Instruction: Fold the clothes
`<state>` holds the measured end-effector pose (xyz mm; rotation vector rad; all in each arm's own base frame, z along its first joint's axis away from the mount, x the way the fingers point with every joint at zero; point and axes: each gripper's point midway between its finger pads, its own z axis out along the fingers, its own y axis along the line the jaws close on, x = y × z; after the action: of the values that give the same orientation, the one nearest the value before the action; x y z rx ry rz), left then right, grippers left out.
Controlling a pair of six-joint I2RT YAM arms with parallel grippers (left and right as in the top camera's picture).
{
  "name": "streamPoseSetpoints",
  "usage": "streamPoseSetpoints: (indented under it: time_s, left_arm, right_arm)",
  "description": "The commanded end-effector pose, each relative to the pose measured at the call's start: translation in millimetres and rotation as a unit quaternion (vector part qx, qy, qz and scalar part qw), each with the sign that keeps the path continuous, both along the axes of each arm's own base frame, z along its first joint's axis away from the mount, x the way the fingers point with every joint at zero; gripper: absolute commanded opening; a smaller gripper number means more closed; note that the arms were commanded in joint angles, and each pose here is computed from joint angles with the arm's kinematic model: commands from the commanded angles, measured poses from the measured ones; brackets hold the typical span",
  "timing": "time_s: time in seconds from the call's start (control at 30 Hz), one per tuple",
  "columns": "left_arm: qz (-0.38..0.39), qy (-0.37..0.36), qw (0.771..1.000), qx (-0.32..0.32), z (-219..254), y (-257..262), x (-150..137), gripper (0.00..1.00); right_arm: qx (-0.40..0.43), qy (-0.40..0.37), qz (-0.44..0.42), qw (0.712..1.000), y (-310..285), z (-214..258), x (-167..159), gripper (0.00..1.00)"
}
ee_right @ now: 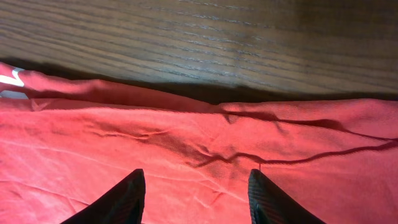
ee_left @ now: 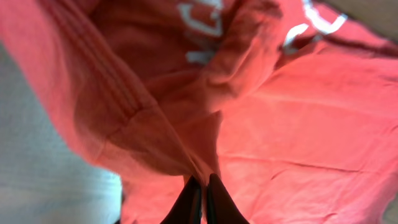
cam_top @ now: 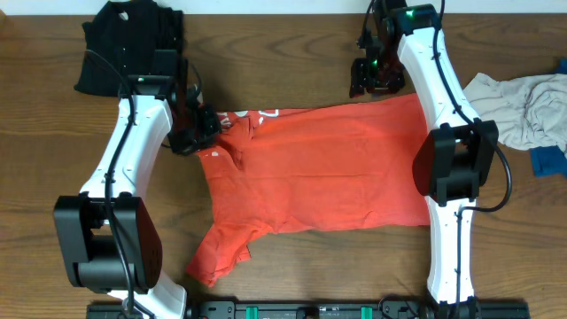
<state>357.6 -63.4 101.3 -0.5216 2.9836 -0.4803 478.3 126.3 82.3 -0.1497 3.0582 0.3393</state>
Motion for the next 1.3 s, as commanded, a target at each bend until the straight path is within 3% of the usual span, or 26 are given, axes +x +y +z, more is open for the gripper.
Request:
streamPoseSetpoints:
  time_s: [0.0,0.7,0.97,1.27]
  left_arm:
    - [-0.004,-0.032,0.999,-0.017,12,-5,10,0.06]
    - [0.054,-0.196,0.979,0.011,39,24,90,0.06]
    - [0.134,-0.209,0.969,0.000,46,57,103,0.06]
    - [0.162,-0.208,0.965,0.005,46,81,102,0.06]
  right_arm:
    - [0.005,-0.008,0.004,1.000,4,10,-1,0.51]
    - [0.002,-0.006,0.004,1.000,3,9,-3,0.49]
    - [0.000,-0.004,0.004,1.000,2,9,-3,0.49]
    - [-0.042,-0.005,-0.001,0.999,-13,0,-3,0.48]
